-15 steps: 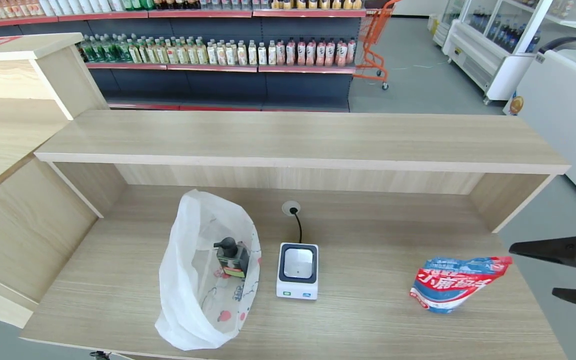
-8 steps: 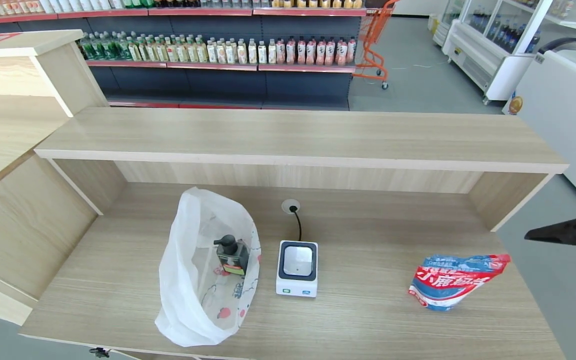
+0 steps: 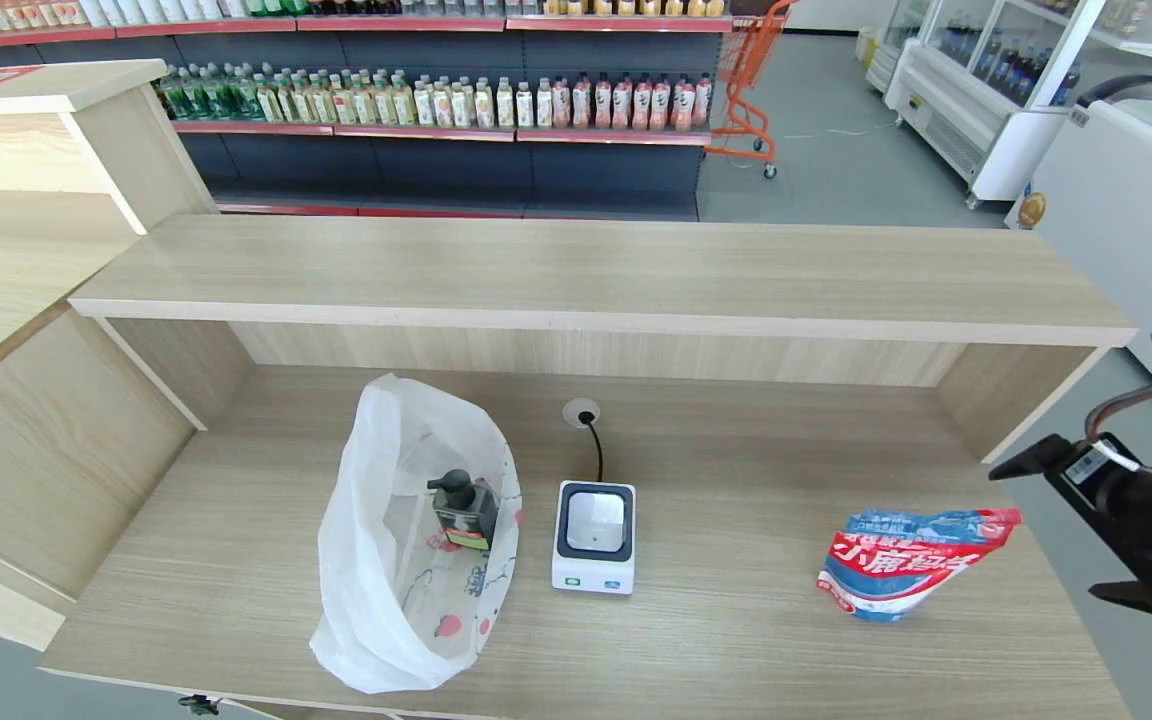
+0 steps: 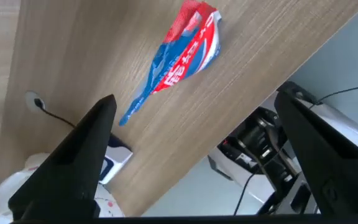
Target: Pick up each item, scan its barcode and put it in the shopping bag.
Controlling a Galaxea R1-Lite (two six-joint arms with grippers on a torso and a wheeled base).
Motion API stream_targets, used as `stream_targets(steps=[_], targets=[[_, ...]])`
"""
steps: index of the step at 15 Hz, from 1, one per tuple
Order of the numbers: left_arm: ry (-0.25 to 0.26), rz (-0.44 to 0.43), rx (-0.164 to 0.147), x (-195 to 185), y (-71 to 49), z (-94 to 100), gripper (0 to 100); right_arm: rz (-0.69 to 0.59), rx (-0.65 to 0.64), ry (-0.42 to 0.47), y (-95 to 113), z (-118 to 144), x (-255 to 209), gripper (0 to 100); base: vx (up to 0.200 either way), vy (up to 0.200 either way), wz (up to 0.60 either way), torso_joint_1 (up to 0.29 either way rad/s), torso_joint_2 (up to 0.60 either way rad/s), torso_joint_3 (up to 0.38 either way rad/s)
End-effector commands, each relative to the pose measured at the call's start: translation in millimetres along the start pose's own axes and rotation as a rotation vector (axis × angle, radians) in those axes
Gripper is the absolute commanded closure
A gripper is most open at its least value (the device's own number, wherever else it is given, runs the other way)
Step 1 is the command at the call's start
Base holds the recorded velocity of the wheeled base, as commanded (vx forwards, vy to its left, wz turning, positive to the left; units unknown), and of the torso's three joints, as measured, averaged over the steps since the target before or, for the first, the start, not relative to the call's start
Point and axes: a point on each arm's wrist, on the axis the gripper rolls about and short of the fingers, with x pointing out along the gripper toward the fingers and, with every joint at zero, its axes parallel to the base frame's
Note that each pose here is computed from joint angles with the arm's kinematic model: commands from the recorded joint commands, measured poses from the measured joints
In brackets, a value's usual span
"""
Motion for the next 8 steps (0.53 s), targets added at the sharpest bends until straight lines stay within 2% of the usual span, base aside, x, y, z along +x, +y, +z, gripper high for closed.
stream_targets(steps=[1, 2, 5, 8], targets=[[0.002, 0.0, 0.0, 0.1, 0.0, 0.0, 0, -0.061, -0.01, 0.026, 10.1, -0.7, 38.8, 0, 0.0, 0.0, 0.0, 0.0, 0.0, 0.0], [0.002, 0.002, 0.0, 0.1, 0.0, 0.0, 0, -0.063, -0.011, 0.027, 10.8, -0.8, 41.5, 0, 0.0, 0.0, 0.0, 0.0, 0.0, 0.0], [0.002, 0.0, 0.0, 0.1, 0.0, 0.0, 0, -0.107, -0.028, 0.055, 17.7, -9.2, 89.5, 0, 0.0, 0.0, 0.0, 0.0, 0.0, 0.0], [0.002, 0.0, 0.0, 0.1, 0.0, 0.0, 0, -0.122, -0.105, 0.08, 22.1, -22.1, 123.0, 0, 0.0, 0.0, 0.0, 0.0, 0.0, 0.0]])
